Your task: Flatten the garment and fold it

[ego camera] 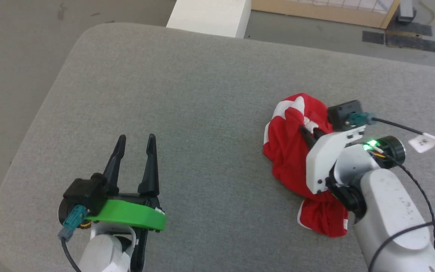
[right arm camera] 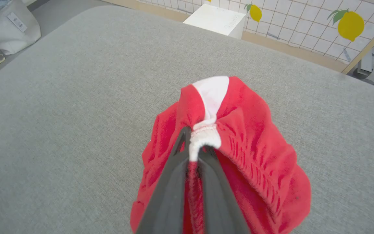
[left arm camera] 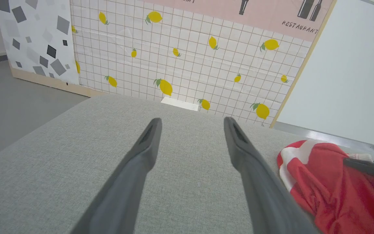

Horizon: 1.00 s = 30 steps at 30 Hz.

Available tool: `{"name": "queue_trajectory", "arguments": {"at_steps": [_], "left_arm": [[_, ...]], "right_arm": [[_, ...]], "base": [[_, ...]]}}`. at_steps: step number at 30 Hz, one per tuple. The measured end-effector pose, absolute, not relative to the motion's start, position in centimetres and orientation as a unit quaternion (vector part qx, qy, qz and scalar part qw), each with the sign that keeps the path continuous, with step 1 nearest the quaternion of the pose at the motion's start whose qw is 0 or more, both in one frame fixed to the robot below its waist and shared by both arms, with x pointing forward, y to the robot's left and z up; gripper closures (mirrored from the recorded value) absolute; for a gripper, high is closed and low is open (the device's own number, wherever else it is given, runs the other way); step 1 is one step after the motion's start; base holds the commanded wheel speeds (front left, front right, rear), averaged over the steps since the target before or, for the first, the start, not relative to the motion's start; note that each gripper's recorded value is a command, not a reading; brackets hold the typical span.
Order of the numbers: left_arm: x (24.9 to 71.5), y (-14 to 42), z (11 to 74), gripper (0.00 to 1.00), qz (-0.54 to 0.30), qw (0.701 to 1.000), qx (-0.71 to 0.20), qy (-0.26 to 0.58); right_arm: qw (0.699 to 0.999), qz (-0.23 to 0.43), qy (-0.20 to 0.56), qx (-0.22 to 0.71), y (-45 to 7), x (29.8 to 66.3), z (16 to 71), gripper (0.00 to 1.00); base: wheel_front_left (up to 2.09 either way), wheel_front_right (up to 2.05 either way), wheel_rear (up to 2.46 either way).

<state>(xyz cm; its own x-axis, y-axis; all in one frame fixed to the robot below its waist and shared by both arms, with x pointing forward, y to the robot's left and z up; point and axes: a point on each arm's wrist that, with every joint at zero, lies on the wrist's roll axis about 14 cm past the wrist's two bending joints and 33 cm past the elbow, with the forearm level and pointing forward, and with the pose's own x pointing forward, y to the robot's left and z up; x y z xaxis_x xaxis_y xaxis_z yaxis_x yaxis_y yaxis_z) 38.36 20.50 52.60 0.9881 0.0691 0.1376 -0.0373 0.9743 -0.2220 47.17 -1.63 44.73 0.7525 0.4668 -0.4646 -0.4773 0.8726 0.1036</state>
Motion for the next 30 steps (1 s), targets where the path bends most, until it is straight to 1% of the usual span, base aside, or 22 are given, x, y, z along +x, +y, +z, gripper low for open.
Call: {"name": "queue_trajectory", "arguments": {"at_steps": [3,5,7,9,11,12,16,21,22,23,24,27,30], "left_arm": [[38.4,20.0,52.9,0.0,0.017,0.99,-0.113,-0.077],[38.5,19.5,53.1,0.0,0.009,0.99,-0.116,-0.08],[38.6,19.1,53.4,0.0,0.001,0.989,-0.118,-0.083],[38.7,18.6,53.6,0.0,-0.007,0.989,-0.121,-0.086],[38.8,18.1,53.6,0.0,-0.015,0.989,-0.123,-0.086],[38.8,17.8,53.6,0.0,-0.02,0.988,-0.124,-0.086],[38.9,17.4,53.2,0.0,-0.027,0.988,-0.126,-0.079],[38.9,17.4,52.8,0.0,-0.028,0.99,-0.12,-0.073],[38.9,17.4,52.8,0.0,-0.028,0.99,-0.119,-0.073],[38.9,17.4,52.7,0.0,-0.028,0.99,-0.119,-0.071],[38.9,17.4,52.7,0.0,-0.028,0.99,-0.119,-0.071],[38.9,17.3,52.8,0.0,-0.03,0.99,-0.119,-0.072],[38.9,17.1,52.8,0.0,-0.033,0.99,-0.12,-0.072]], "right_arm": [[0.946,0.234,0.224,0.016,-3.1,47.2,46.4,1.0],[0.955,0.202,0.215,0.04,-5.4,47.1,47.3,1.0],[0.964,0.157,0.208,0.06,-8.7,47.2,47.8,1.0],[0.971,0.095,0.211,0.06,-13.2,46.8,47.8,1.0],[0.972,0.044,0.219,0.067,-16.8,46.0,47.4,1.0],[0.971,0.016,0.229,0.06,-18.7,45.4,46.9,1.0],[0.957,-0.072,0.268,0.08,-24.6,42.9,44.5,1.0],[0.938,-0.166,0.289,0.093,-30.3,40.2,42.7,1.0],[0.936,-0.175,0.29,0.096,-30.8,39.9,42.5,0.93],[0.934,-0.181,0.292,0.099,-31.1,39.6,42.2,0.24],[0.934,-0.181,0.291,0.099,-31.1,39.6,42.2,0.0],[0.943,-0.171,0.268,0.104,-30.6,40.1,42.9,0.0],[0.955,-0.159,0.223,0.112,-30.1,40.9,44.6,0.0]], "base": [[0.0,0.0,0.0],[0.0,0.0,0.0],[0.0,0.0,0.0],[0.0,0.0,0.0],[0.0,0.0,0.0],[0.0,0.0,0.0],[0.0,0.0,0.0],[0.0,0.0,0.0],[0.0,0.0,0.0],[0.0,0.0,0.0],[0.0,0.0,0.0],[0.0,0.0,0.0],[0.0,0.0,0.0]]}}
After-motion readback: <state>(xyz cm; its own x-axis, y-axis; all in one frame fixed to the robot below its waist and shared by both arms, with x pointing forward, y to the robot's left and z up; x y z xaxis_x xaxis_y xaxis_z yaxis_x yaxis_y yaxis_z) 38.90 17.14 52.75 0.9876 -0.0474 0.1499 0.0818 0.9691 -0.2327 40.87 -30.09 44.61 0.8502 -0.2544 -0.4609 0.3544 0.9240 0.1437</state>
